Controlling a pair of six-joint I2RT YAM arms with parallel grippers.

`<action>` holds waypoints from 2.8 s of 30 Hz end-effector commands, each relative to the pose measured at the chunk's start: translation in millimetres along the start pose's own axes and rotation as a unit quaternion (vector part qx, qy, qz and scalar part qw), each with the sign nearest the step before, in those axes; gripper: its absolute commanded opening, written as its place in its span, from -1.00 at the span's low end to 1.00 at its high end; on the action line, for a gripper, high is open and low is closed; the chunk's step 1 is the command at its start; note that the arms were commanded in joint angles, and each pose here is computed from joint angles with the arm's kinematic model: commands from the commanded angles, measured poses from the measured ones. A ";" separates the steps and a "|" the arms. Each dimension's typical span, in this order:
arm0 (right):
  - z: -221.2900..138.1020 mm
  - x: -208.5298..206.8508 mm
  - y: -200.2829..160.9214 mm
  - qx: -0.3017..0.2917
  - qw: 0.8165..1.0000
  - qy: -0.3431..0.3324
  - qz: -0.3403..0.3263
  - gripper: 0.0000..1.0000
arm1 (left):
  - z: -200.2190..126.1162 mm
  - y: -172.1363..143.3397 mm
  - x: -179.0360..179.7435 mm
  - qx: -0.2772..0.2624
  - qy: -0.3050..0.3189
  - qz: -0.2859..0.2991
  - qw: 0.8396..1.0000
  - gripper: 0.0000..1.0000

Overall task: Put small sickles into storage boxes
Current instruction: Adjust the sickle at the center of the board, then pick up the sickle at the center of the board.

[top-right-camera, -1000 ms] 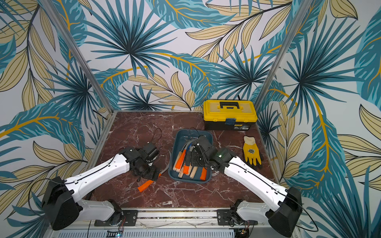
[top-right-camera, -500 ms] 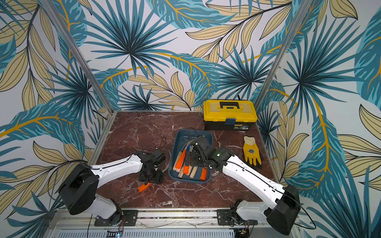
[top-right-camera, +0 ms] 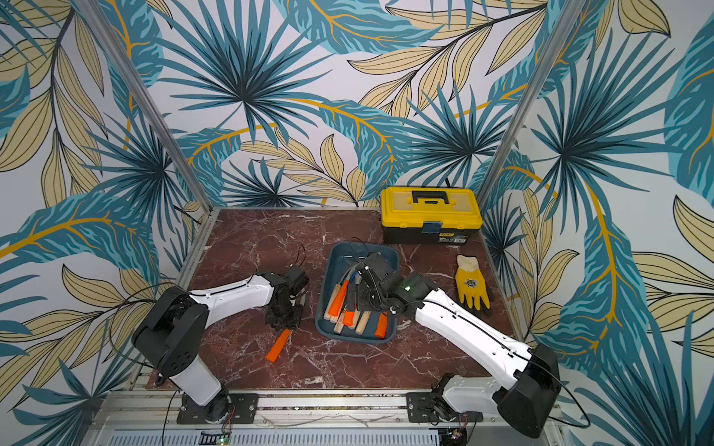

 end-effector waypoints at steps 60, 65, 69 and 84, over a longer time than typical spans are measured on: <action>8.6 5.5 7.6 0.011 1.000 0.011 0.024 0.99 | -34.9 -20.3 -17.8 -0.033 -0.054 -0.010 0.998 -0.84; 8.9 8.0 9.5 0.011 1.000 0.015 0.024 0.99 | -57.4 -17.5 -15.4 -0.055 -0.056 -0.002 0.997 -0.84; 9.5 9.0 12.0 0.011 1.000 0.015 0.022 0.99 | -71.6 -14.5 -14.4 -0.068 -0.061 0.000 0.996 -0.84; 10.0 11.9 16.9 0.011 1.000 0.017 0.018 0.99 | -40.2 -7.3 -6.9 -0.053 -0.017 0.009 0.998 -0.86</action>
Point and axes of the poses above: each gripper's point midway between its finger pads, its own z axis out along the fingers, its own x axis along the line the jaws close on, y = z × x, the point moved 2 cm from there along -z, back along the fingers, and after that the axes turned 13 degrees about -z, right-handed, at the moved point
